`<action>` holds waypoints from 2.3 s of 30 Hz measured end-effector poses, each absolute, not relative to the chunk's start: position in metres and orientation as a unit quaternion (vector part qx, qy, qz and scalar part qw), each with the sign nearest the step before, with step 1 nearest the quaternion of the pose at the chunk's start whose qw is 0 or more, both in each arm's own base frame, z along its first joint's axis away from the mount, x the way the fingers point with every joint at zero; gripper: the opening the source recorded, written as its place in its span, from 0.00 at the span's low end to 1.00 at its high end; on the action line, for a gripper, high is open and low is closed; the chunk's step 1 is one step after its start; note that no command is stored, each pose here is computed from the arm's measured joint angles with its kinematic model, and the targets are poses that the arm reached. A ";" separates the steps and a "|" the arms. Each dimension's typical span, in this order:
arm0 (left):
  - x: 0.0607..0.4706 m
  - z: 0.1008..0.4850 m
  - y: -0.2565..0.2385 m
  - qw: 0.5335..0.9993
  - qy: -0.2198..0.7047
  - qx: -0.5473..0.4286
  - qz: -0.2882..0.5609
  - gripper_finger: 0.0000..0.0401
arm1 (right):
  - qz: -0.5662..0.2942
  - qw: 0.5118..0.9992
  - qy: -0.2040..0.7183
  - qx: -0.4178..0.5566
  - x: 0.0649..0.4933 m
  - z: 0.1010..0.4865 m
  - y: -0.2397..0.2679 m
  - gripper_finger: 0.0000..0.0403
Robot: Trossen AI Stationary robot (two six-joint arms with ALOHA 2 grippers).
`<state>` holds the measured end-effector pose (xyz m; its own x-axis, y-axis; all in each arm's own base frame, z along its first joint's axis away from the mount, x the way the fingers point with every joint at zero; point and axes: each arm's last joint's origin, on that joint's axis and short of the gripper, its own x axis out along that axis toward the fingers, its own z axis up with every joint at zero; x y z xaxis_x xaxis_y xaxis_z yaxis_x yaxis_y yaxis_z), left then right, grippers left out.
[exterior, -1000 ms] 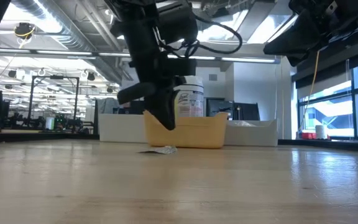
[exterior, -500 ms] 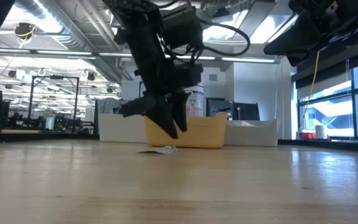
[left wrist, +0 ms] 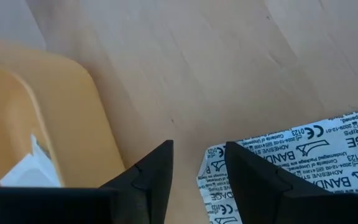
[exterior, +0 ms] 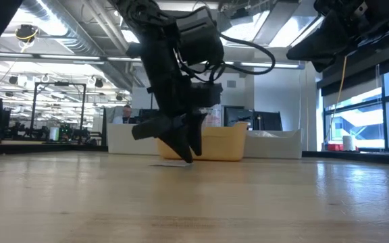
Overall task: Pick & Place Travel size toiletries
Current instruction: Put the white bandage into the yellow bin
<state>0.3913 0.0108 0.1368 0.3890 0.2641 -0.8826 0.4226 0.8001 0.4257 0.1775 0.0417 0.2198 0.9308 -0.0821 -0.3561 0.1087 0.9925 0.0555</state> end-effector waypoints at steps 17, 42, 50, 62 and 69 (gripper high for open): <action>0.386 0.131 0.014 0.794 0.572 0.188 -0.083 0.23 | -0.038 0.982 0.181 0.041 0.178 0.220 0.042 0.08; 0.386 0.137 0.005 0.793 0.572 0.200 -0.069 0.01 | -0.036 0.982 0.182 0.041 0.178 0.220 0.042 0.08; 0.396 0.167 0.007 0.819 0.535 0.200 -0.049 0.01 | -0.026 0.982 0.183 0.043 0.178 0.220 0.043 0.07; 0.385 0.170 0.009 0.762 0.597 0.242 -0.060 0.06 | -0.023 0.982 0.184 0.043 0.178 0.220 0.043 0.11; 0.393 0.171 0.008 0.783 0.564 0.251 -0.078 0.24 | -0.023 0.982 0.184 0.043 0.177 0.220 0.043 0.12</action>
<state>0.3926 0.0083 0.1714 0.3513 0.1621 -0.9221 0.4047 0.8618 0.3057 0.1775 0.0433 0.2196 0.9313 -0.0300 -0.3630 0.0619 0.9951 0.0765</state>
